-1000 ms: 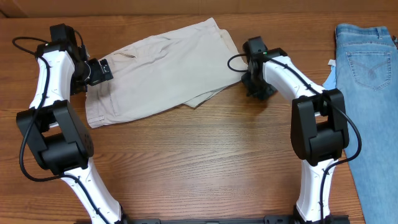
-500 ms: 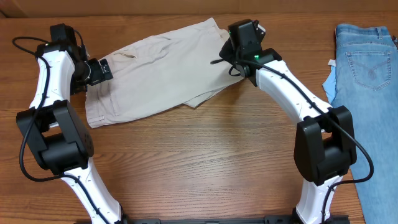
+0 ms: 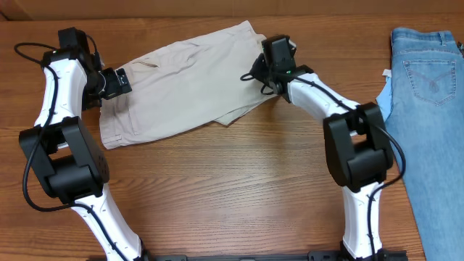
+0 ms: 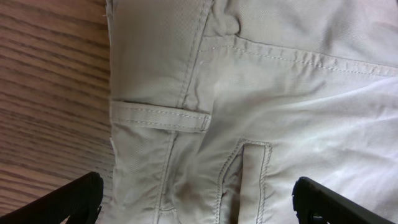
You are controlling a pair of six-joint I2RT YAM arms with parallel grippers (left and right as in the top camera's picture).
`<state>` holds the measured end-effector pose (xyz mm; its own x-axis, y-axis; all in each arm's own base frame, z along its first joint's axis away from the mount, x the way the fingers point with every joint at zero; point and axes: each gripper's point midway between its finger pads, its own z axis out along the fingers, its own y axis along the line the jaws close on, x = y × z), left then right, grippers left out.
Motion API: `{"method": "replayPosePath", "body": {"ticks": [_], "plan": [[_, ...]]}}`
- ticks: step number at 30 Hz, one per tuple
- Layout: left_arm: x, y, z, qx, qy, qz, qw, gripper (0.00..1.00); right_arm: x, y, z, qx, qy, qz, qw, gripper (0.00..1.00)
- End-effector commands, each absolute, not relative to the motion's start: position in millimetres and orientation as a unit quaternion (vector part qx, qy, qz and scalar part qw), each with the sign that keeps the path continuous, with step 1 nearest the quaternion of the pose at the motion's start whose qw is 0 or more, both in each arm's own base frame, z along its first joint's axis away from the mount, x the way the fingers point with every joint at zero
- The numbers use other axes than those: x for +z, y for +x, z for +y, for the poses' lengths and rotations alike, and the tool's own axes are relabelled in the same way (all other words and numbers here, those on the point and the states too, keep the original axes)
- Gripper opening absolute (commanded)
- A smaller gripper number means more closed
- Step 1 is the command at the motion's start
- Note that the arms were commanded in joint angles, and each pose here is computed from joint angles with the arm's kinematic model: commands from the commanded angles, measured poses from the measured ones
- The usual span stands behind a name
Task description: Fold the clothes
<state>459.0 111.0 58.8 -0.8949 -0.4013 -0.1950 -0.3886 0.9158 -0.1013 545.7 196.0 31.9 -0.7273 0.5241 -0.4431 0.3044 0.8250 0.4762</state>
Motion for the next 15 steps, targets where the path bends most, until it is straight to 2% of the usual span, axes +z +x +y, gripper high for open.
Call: {"method": "replayPosePath", "body": {"ticks": [1,8,15], "plan": [[60.9,465.7,109.6,-0.034,-0.205,0.972,0.113,1.00,20.5,550.1,189.7,0.195,0.227,0.912,0.282,0.04],[60.9,465.8,109.6,-0.034,-0.205,0.972,0.114,1.00,-7.6,540.9,155.2,0.142,0.256,0.922,0.253,0.04],[60.9,465.8,109.6,-0.034,-0.205,0.971,0.114,1.00,-27.8,513.7,129.6,0.088,0.276,0.936,0.199,0.04]]}}
